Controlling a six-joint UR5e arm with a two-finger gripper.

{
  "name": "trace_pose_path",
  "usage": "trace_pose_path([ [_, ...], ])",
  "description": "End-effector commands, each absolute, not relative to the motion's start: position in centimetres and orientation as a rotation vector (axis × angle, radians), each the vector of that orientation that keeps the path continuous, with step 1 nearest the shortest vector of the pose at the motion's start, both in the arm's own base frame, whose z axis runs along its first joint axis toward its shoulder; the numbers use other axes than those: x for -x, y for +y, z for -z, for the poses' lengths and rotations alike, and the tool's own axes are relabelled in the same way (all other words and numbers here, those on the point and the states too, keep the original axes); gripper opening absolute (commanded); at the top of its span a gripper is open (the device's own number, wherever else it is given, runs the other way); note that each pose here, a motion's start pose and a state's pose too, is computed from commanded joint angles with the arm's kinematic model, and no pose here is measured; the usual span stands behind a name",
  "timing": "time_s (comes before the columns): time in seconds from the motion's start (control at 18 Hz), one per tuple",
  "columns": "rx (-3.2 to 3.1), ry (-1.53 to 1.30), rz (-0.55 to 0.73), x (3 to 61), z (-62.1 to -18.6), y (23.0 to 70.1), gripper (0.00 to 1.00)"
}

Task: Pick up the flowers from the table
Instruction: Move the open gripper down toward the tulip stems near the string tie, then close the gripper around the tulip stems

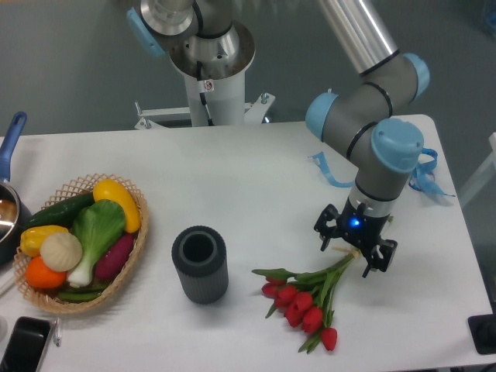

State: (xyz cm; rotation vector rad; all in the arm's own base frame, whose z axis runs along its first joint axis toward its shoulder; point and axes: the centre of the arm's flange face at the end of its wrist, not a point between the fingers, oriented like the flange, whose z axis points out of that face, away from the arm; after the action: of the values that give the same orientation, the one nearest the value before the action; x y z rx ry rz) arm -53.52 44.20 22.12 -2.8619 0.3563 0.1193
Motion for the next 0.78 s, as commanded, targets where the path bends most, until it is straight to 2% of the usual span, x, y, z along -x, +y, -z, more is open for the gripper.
trace_pose_path([
  [0.22, 2.869, 0.399, -0.1, 51.6, -20.3, 45.0, 1.0],
  [0.78, 2.894, 0.42, -0.126, 51.3, -19.4, 45.8, 1.0],
])
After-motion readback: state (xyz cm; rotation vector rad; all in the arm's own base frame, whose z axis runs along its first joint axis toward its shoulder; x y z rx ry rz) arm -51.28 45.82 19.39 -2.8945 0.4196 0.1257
